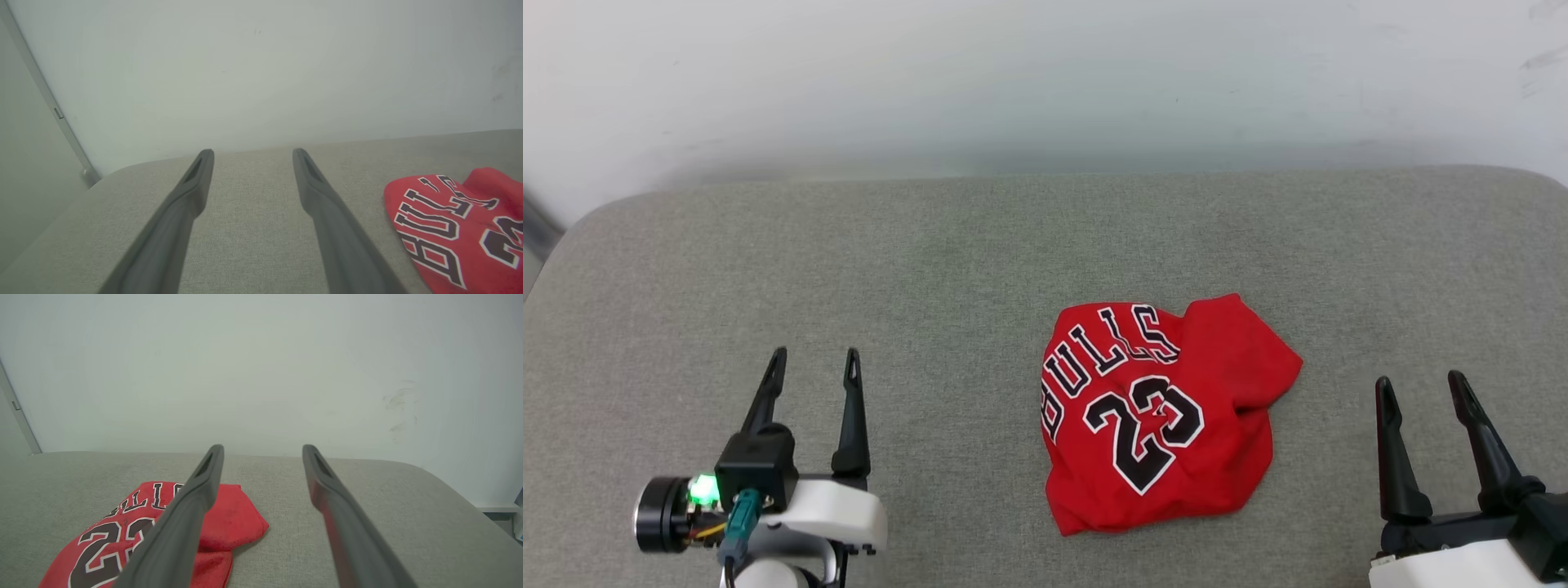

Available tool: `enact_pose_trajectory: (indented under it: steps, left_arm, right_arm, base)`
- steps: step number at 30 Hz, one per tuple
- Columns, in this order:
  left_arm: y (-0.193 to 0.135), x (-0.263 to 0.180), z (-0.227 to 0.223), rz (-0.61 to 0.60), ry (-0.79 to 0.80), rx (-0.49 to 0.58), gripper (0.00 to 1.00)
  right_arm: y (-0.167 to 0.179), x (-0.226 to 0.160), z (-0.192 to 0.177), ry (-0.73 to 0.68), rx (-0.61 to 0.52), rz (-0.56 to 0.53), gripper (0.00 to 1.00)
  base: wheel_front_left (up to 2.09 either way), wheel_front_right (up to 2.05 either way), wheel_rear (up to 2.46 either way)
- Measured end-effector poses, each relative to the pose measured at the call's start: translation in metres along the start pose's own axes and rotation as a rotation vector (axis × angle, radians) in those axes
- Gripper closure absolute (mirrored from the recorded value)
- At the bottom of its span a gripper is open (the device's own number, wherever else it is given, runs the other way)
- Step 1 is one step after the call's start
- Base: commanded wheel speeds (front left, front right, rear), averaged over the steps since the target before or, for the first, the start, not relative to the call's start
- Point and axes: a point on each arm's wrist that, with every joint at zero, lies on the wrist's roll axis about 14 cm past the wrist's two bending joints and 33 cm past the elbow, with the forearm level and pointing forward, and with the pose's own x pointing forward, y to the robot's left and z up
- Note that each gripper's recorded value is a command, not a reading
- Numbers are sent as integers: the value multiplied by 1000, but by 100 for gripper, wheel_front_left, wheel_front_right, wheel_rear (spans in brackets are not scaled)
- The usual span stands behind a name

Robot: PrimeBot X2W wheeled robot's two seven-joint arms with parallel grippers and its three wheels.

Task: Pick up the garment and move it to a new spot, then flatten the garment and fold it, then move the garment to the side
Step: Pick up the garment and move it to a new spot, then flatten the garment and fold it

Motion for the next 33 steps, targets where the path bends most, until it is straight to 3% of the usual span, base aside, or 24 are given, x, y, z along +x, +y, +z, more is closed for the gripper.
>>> enact_pose_trajectory:
  steps: [10, 33]
  left_arm:
    - [-4, -24, -20, 13, 56, -35, 0]
    - [-2, -33, -27, 10, 76, -52, 0]
  right_arm:
    - [-1, -13, -11, 43, 3, -8, 0]
    - [-2, -18, -17, 66, 13, -11, 0]
  base:
    - [0, 0, 0]
    - [0, 0, 0]
